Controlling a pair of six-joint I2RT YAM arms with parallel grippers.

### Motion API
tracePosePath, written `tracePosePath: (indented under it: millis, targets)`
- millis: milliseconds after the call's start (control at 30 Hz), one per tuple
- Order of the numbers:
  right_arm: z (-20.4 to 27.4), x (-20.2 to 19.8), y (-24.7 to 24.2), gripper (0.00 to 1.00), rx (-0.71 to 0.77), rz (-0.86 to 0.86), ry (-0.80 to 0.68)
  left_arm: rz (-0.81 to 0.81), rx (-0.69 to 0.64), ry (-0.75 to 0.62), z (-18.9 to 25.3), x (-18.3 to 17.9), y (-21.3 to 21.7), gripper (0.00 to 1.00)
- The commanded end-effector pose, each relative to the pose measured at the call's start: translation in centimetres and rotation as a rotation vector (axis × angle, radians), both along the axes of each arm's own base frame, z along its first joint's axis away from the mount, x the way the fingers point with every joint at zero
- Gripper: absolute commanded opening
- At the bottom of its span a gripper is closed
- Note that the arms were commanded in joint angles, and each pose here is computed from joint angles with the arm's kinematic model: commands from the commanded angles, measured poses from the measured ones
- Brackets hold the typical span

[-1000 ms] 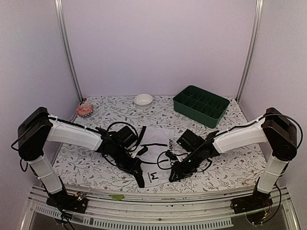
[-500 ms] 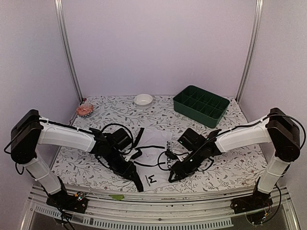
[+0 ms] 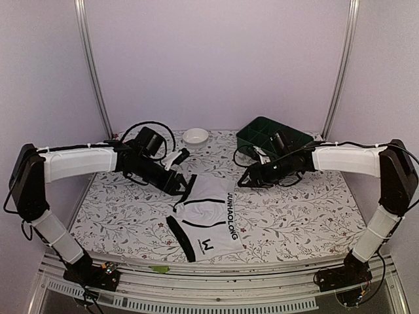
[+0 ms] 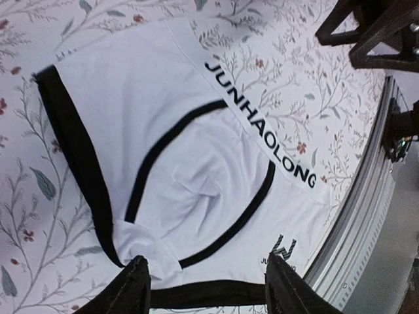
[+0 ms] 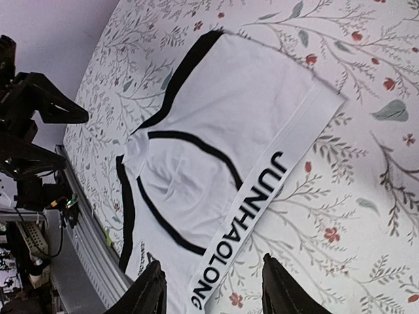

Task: Roll the underwear
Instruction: Pick up the underwear from the center of the board.

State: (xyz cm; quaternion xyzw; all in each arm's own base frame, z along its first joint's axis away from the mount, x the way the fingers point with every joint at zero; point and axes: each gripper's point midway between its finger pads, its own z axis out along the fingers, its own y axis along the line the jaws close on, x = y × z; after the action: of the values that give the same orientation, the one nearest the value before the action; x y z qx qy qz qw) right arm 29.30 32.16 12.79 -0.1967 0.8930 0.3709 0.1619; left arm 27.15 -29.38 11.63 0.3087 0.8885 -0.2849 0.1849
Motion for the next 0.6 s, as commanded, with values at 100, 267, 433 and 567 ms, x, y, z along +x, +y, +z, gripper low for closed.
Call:
tracePosePath:
  millis: [100,267,433,567]
  targets:
    - [-3.0,7.4,-0.8,0.49,-0.079,-0.063,-0.061,0.014,-0.108,-0.151,2.1,10.3,1.1,0.6]
    - [-5.0,10.2,0.3,0.48,-0.106,-0.03,-0.084,-0.028,-0.133,-0.145,1.3,13.3,0.7,0.59]
    - [-7.3,12.3,0.6,0.44,-0.143,-0.004,-0.109,-0.069,-0.146,-0.128,0.0,15.5,0.1,0.58]
    - [-8.6,13.7,0.5,0.42,-0.168,0.02,-0.133,-0.087,-0.177,-0.121,-0.5,16.6,-0.1,0.57]
